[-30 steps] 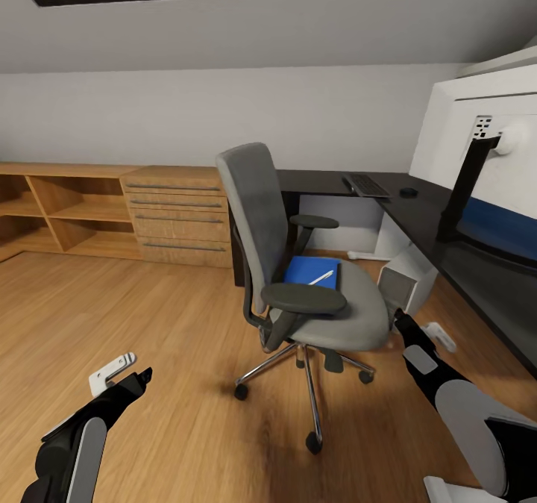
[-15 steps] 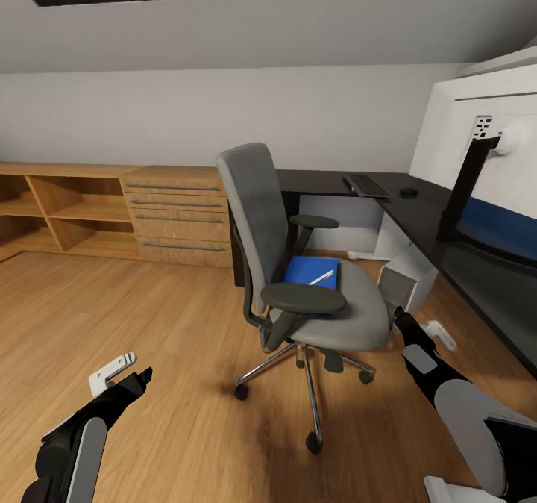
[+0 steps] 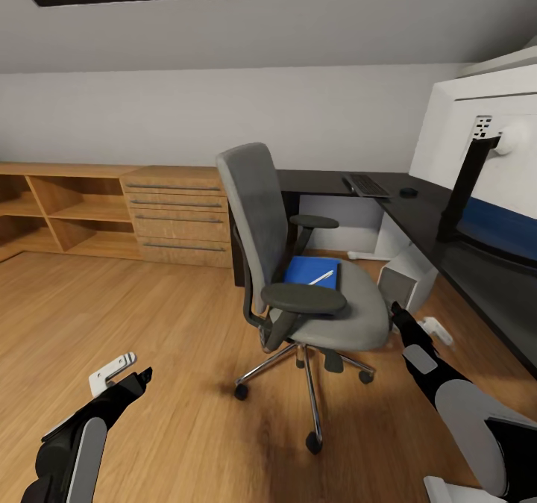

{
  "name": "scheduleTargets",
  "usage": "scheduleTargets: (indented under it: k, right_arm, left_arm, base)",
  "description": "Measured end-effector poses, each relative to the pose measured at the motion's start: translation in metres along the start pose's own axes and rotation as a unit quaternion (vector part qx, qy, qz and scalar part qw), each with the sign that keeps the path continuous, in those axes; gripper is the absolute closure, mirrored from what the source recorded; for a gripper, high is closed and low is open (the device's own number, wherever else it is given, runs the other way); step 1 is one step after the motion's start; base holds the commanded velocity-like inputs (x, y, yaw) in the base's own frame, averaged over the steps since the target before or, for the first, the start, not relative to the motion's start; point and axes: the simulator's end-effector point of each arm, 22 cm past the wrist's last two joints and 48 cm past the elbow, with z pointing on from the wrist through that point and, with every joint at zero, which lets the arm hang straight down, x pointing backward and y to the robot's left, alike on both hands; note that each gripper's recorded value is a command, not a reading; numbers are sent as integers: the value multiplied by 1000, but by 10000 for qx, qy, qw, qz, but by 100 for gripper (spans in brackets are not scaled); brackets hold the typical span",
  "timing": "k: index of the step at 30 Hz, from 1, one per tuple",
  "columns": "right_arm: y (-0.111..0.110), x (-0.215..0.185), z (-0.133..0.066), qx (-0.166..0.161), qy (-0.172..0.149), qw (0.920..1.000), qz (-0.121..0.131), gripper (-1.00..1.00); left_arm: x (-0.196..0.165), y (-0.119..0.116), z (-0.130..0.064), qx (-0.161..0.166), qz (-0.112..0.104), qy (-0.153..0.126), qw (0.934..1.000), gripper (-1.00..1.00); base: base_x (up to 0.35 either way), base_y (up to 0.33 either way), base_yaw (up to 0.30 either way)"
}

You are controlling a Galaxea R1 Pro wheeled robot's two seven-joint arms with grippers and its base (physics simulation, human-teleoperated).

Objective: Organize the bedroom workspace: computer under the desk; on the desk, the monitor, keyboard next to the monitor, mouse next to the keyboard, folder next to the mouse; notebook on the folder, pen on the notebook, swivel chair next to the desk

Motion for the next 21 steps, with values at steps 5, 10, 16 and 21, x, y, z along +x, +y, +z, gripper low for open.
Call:
scheduleTargets:
  k: [5, 10, 16, 21]
  right_arm:
    - [0, 0, 0, -5, -5, 10000, -6, -100]
    - [-1, -1, 0, 3, -6, 10000, -10, -100]
    - [-1, -1, 0, 10, -6, 10000, -5, -100]
    - [-2, -1, 0, 13, -11, 10000, -5, -100]
  left_arm:
    - [0, 0, 0, 1, -2, 2, 10000, -100]
    - [0, 0, 0, 1, -1, 0, 10000, -100]
    - [0, 0, 0, 1, -1, -1, 10000, -100]
    - [0, 0, 0, 0, 0, 0, 10000, -100]
  base:
    - [0, 0, 0]
    - [60, 39, 0]
    - [110, 91, 0]
    - [67, 19, 0]
